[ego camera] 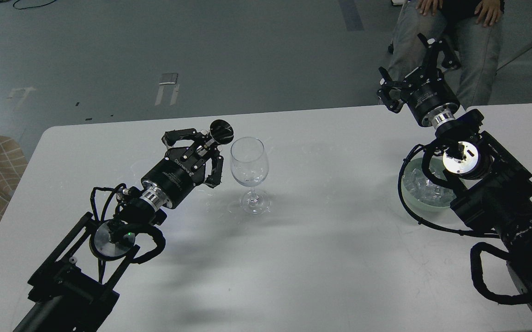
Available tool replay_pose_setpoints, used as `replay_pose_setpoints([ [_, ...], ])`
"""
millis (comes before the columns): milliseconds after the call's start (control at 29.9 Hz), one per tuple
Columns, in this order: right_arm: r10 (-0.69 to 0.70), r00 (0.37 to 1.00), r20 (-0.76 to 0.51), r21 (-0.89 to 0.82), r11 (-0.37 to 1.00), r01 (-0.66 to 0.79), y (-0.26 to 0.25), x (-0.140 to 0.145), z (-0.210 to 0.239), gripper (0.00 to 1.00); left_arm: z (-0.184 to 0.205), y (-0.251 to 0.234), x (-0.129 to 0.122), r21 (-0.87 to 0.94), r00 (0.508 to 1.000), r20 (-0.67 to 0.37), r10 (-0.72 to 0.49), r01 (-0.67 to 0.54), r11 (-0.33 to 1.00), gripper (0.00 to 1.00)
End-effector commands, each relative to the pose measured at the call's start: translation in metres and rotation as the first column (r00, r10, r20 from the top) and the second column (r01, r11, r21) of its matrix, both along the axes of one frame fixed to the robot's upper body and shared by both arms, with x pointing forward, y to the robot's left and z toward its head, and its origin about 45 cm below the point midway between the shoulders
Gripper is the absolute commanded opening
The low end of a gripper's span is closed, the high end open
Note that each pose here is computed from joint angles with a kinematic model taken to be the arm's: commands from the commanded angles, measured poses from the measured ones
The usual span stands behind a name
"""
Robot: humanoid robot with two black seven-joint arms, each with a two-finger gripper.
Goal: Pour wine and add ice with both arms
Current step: 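Position the jigger just above the wine glass rim, then tilt the jigger over the wine glass to pour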
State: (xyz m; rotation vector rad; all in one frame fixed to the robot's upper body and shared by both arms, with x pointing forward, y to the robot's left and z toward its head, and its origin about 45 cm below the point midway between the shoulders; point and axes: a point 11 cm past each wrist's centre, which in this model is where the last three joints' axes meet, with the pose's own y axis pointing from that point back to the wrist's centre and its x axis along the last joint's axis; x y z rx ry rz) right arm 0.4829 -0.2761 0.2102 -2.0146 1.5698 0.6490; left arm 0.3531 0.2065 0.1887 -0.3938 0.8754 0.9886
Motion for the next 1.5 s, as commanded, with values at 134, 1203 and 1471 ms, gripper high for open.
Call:
replay_pose_setpoints([
  [134,-0.001,1.0,-0.001,-0.001,1.0,0.001,-0.001,-0.001,-0.001,1.0,0.001,-0.001,0.0,0.042,1.0,0.02,-0.01,0.009,0.999,0.0],
  [1203,0.001,1.0,-0.001,0.002,1.0,-0.001,0.0,-0.001,-0.001,1.0,0.01,0.001,0.004,0.234,0.995,0.083,-0.051,0.031,0.972,0.0],
  [1471,0.001,1.0,-0.002,0.002,1.0,-0.001,0.0,-0.001,-0.002,1.0,0.014,0.007,0.003,0.28,0.993,0.098,-0.064,0.034,0.959,0.0],
])
